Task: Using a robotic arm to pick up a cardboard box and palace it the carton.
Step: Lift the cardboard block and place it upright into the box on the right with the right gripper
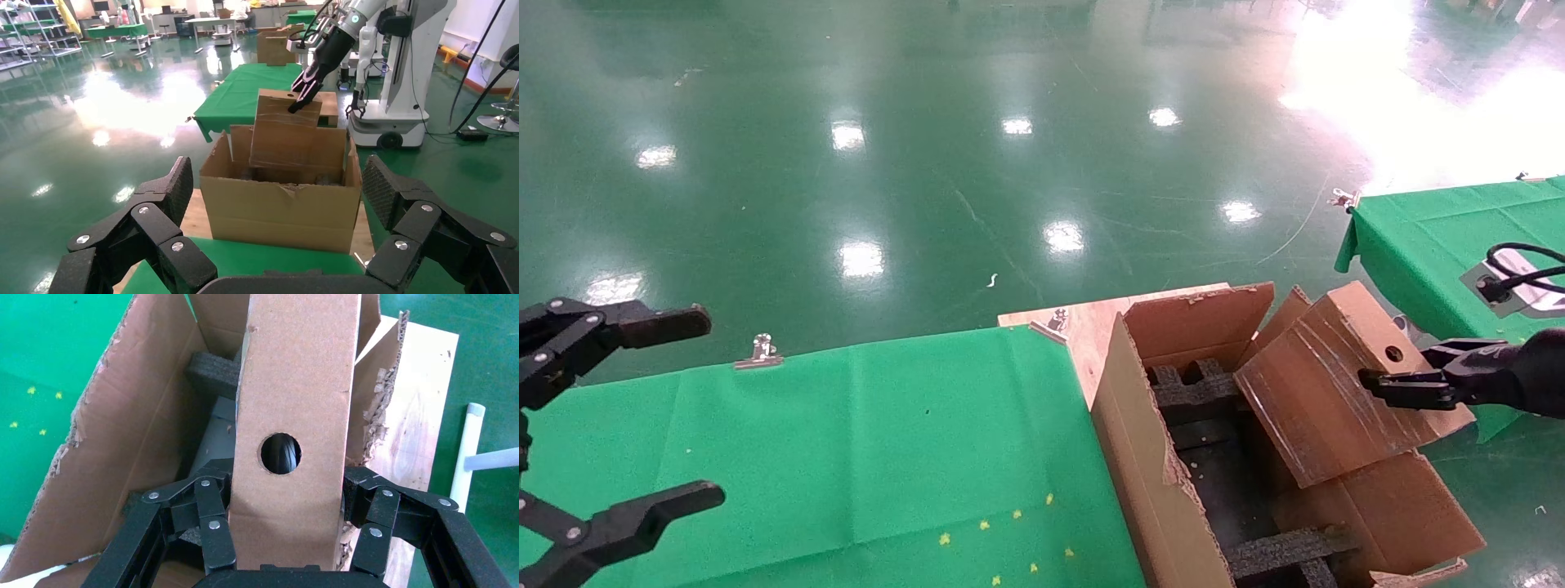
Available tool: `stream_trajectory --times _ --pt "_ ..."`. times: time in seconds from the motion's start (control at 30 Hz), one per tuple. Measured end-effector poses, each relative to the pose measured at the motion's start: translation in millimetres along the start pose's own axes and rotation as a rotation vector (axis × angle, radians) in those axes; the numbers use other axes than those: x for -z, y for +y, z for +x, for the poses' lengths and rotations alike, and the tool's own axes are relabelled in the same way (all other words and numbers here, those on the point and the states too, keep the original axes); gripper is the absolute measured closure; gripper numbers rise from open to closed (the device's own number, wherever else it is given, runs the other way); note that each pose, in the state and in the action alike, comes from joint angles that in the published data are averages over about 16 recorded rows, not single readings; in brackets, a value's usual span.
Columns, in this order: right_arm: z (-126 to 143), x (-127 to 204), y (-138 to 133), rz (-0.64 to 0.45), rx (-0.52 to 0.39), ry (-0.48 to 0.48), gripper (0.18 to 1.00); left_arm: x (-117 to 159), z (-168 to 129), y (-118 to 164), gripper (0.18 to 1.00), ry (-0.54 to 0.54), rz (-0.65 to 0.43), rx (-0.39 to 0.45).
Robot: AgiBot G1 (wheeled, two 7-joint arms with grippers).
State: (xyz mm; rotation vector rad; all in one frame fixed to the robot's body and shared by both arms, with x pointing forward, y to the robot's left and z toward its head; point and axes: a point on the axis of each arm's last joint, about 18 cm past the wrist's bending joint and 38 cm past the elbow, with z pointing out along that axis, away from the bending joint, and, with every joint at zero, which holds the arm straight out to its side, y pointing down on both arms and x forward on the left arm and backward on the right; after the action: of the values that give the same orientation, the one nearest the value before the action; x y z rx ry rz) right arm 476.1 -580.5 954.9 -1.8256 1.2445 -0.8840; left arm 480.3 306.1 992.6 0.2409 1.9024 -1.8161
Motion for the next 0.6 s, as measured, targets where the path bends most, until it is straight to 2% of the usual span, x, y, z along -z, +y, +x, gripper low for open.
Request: stream_trajectory --times 0.6 --pt "11.6 -31.2 28.2 -0.073 -0.181 0.108 0.873 0.0 0.0 0.0 0.183 0.000 0.000 0.000"
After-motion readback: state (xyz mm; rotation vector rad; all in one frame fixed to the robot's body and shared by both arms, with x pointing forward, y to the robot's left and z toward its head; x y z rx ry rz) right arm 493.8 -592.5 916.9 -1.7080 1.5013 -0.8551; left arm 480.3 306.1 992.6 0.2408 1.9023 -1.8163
